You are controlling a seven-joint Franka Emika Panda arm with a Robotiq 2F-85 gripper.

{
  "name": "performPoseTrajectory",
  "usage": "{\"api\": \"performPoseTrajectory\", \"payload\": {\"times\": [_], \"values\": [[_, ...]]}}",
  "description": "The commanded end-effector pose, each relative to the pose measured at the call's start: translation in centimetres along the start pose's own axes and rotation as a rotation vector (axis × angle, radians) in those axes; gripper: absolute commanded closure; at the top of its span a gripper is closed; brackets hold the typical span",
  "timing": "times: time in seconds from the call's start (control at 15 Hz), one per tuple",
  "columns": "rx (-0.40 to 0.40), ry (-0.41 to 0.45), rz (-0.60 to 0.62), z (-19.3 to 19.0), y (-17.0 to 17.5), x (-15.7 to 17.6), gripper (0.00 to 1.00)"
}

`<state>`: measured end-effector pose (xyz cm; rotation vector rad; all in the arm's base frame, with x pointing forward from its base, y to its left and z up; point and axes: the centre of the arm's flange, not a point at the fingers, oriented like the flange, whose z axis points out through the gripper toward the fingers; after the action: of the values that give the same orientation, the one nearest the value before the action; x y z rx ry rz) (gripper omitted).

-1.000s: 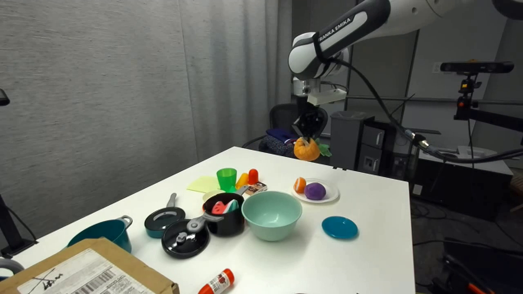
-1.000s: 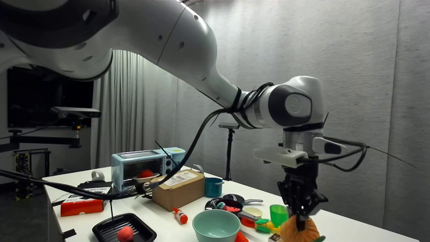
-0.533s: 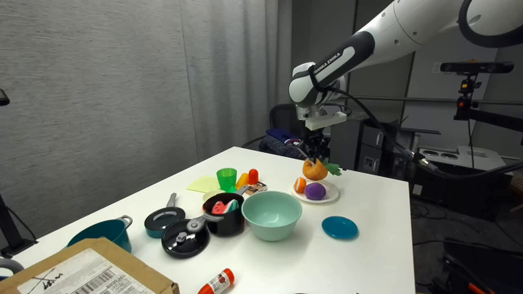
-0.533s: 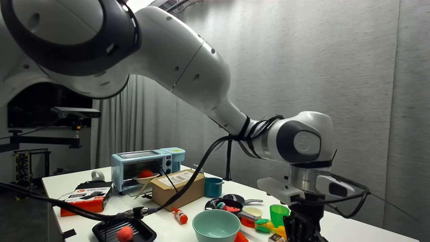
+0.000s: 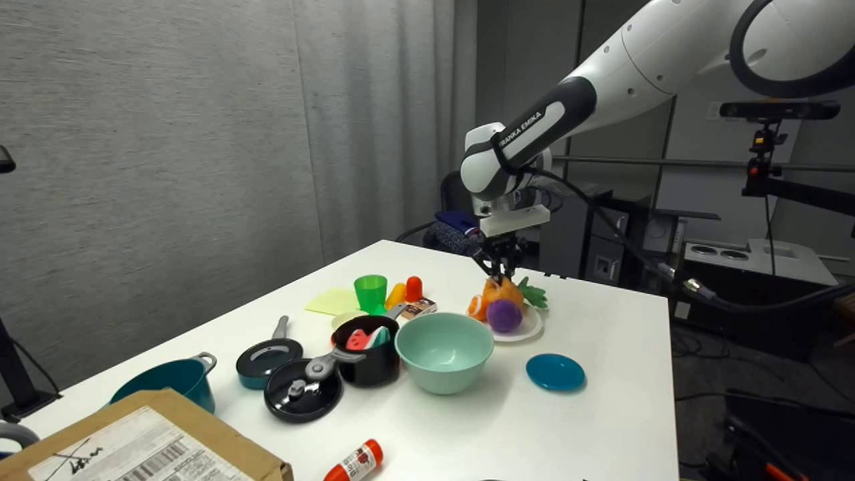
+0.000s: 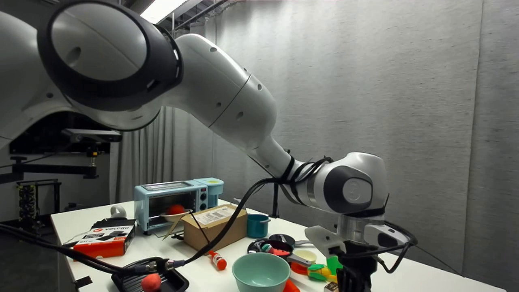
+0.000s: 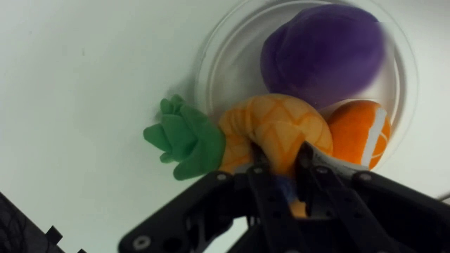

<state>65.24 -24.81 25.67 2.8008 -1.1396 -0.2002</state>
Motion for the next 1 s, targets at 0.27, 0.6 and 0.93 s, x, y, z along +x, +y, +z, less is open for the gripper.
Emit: {"api": "performPoseTrajectory", "payload": {"times": [0.27,0.6,0.93], "values": [[-0.008,0.010,0.026,0.0,-2.8,-1.2,0.18],[0.017,0.019,0.012,-1.2,-3.9,-1.9,0.00],[0.152,0.077,-0.179,-6.2,-6.8,-4.4,0.00]]}}
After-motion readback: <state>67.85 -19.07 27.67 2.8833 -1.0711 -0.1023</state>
